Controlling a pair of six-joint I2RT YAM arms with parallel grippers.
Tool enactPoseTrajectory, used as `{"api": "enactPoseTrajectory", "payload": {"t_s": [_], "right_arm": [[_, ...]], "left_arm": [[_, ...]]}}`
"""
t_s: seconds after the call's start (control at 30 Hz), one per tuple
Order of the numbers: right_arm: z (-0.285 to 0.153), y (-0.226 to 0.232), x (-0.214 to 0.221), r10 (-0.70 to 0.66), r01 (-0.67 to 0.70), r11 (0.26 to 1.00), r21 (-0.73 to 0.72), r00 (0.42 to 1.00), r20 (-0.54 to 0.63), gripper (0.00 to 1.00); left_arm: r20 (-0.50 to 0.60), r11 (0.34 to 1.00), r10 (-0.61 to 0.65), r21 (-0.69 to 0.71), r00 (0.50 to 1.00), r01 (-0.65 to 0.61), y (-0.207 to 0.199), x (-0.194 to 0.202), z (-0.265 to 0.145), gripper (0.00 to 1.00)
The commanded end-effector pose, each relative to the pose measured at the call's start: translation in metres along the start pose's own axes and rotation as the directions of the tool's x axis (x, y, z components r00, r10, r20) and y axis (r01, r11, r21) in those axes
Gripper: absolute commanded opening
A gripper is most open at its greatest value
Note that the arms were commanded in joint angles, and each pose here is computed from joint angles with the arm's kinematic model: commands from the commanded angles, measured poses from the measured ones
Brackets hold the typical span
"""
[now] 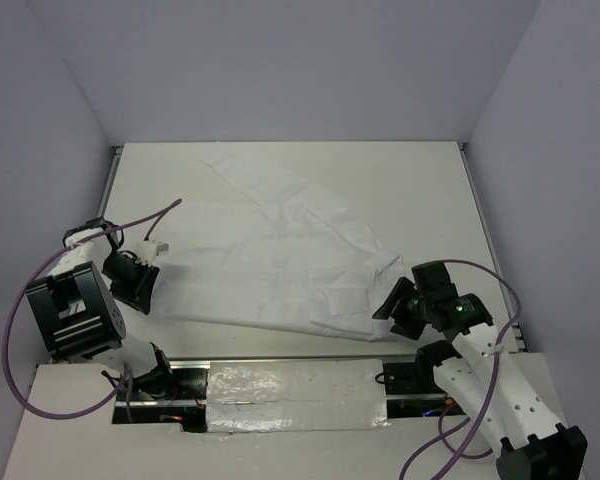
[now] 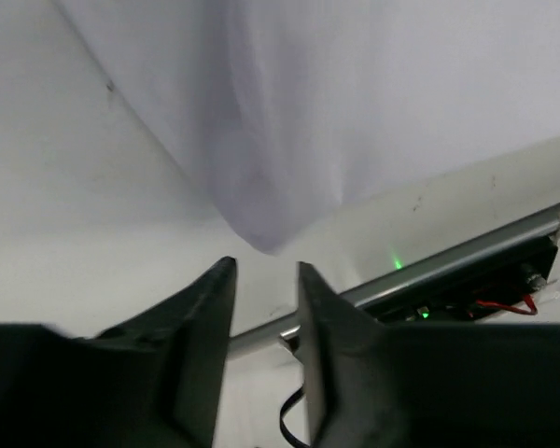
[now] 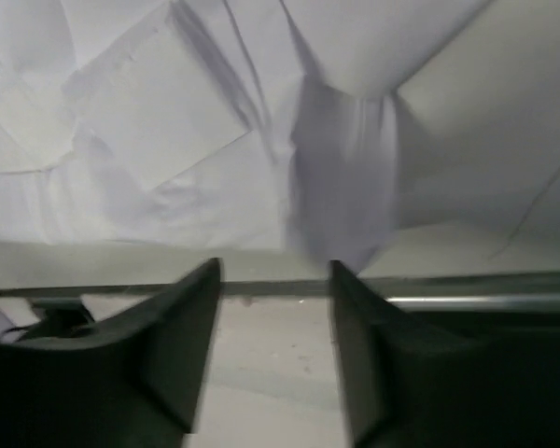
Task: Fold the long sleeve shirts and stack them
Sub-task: Fold the shirt
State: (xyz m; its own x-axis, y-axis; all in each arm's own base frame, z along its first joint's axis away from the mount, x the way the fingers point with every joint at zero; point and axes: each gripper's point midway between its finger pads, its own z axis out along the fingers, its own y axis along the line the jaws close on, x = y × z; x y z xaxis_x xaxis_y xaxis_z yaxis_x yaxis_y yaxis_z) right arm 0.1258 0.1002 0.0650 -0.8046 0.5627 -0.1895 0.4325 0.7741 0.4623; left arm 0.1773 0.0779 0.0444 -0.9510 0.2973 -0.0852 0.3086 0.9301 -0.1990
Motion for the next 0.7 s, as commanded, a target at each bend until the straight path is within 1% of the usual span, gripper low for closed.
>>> {"api": "enactPoseTrajectory", "payload": {"t_s": [0.0,0.03,0.07,0.1,0.13,0.17,0.2,0.23,0.27,0.3,0.33,0.37,0.4,0.43,0.47,0.5,0.53,0.57,0.6,0.63,0.67], "right_arm": [[-0.036,0.005,-0.014,-0.016,0.012,0.998,0.054,0.998,0.066,0.69],[-0.045,0.008,-0.024,-0.043,0.036,0.997,0.072,0.994,0.103,0.76],[-0.069,0.03,-0.044,-0.077,0.072,0.997,0.033,0.981,0.18,0.82],[-0.079,0.038,-0.062,-0.15,0.142,0.989,0.051,0.96,0.235,0.82],[-0.079,0.047,-0.078,-0.198,0.18,0.979,0.092,0.948,0.249,0.82],[-0.097,0.082,-0.105,-0.233,0.238,0.971,0.026,0.912,0.337,0.83],[-0.085,0.096,-0.12,-0.325,0.323,0.945,0.06,0.894,0.308,0.83],[-0.08,0.116,-0.125,-0.373,0.384,0.923,0.021,0.88,0.293,0.82],[-0.091,0.153,-0.144,-0.398,0.442,0.896,-0.048,0.845,0.357,0.78],[-0.087,0.169,-0.154,-0.42,0.471,0.88,-0.064,0.834,0.358,0.76],[-0.063,0.181,-0.163,-0.467,0.507,0.86,-0.058,0.828,0.31,0.74],[-0.07,0.207,-0.182,-0.468,0.53,0.844,-0.08,0.801,0.372,0.73],[-0.045,0.215,-0.194,-0.486,0.534,0.843,-0.061,0.805,0.34,0.73],[-0.037,0.225,-0.204,-0.5,0.551,0.832,-0.06,0.793,0.347,0.73],[-0.041,0.248,-0.223,-0.496,0.567,0.82,-0.075,0.769,0.403,0.74],[-0.008,0.251,-0.231,-0.511,0.565,0.823,-0.059,0.782,0.357,0.75],[0.008,0.256,-0.239,-0.517,0.565,0.823,-0.053,0.785,0.342,0.77],[0.041,0.264,-0.251,-0.521,0.558,0.829,-0.044,0.798,0.303,0.81],[0.056,0.268,-0.255,-0.523,0.553,0.832,-0.041,0.806,0.276,0.81],[0.077,0.268,-0.258,-0.519,0.54,0.841,-0.033,0.822,0.234,0.81],[0.075,0.287,-0.27,-0.503,0.528,0.848,-0.048,0.83,0.241,0.81]], "left_arm": [[-0.059,0.998,0.033,0.049,0.998,-0.03,-0.014,0.019,-0.006,0.49],[-0.063,0.998,0.038,0.042,0.997,-0.035,-0.012,0.017,-0.012,0.53],[-0.062,0.998,0.045,0.037,0.997,-0.043,-0.008,0.013,-0.017,0.55],[-0.066,0.998,0.043,0.037,0.997,-0.041,-0.004,0.008,-0.021,0.55],[-0.047,0.999,0.039,0.016,0.998,-0.038,0.004,-0.002,-0.028,0.56],[0.044,0.998,0.03,-0.05,0.999,-0.027,0.023,-0.033,-0.05,0.57],[0.087,0.998,0.009,-0.062,0.996,-0.004,0.034,-0.052,-0.055,0.57],[0.196,0.992,0.022,-0.123,0.98,0.003,0.051,-0.088,-0.083,0.6],[0.307,0.995,0.003,-0.095,0.952,0.028,0.052,-0.118,-0.093,0.63],[0.343,0.997,-0.011,-0.068,0.939,0.037,0.056,-0.137,-0.092,0.63],[0.402,0.997,0.011,-0.08,0.915,0.023,0.058,-0.163,-0.103,0.63],[0.431,0.996,-0.029,-0.061,0.902,0.061,0.059,-0.178,-0.101,0.63],[0.449,0.992,-0.03,-0.095,0.893,0.081,0.075,-0.196,-0.09,0.63],[0.457,0.992,-0.012,-0.106,0.889,0.068,0.073,-0.211,-0.086,0.63],[0.468,0.99,-0.034,-0.103,0.883,0.092,0.076,-0.222,-0.079,0.64],[0.489,0.987,-0.038,-0.118,0.872,0.109,0.089,-0.239,-0.067,0.64],[0.508,0.987,-0.039,-0.113,0.86,0.111,0.09,-0.252,-0.063,0.64],[0.501,0.987,-0.086,-0.075,0.861,0.142,0.093,-0.26,-0.046,0.65],[0.51,0.986,-0.101,-0.063,0.854,0.154,0.096,-0.268,-0.041,0.65],[0.537,0.985,-0.093,-0.07,0.838,0.155,0.099,-0.283,-0.044,0.73],[0.541,0.983,-0.115,-0.056,0.833,0.172,0.101,-0.29,-0.039,0.76]]}}
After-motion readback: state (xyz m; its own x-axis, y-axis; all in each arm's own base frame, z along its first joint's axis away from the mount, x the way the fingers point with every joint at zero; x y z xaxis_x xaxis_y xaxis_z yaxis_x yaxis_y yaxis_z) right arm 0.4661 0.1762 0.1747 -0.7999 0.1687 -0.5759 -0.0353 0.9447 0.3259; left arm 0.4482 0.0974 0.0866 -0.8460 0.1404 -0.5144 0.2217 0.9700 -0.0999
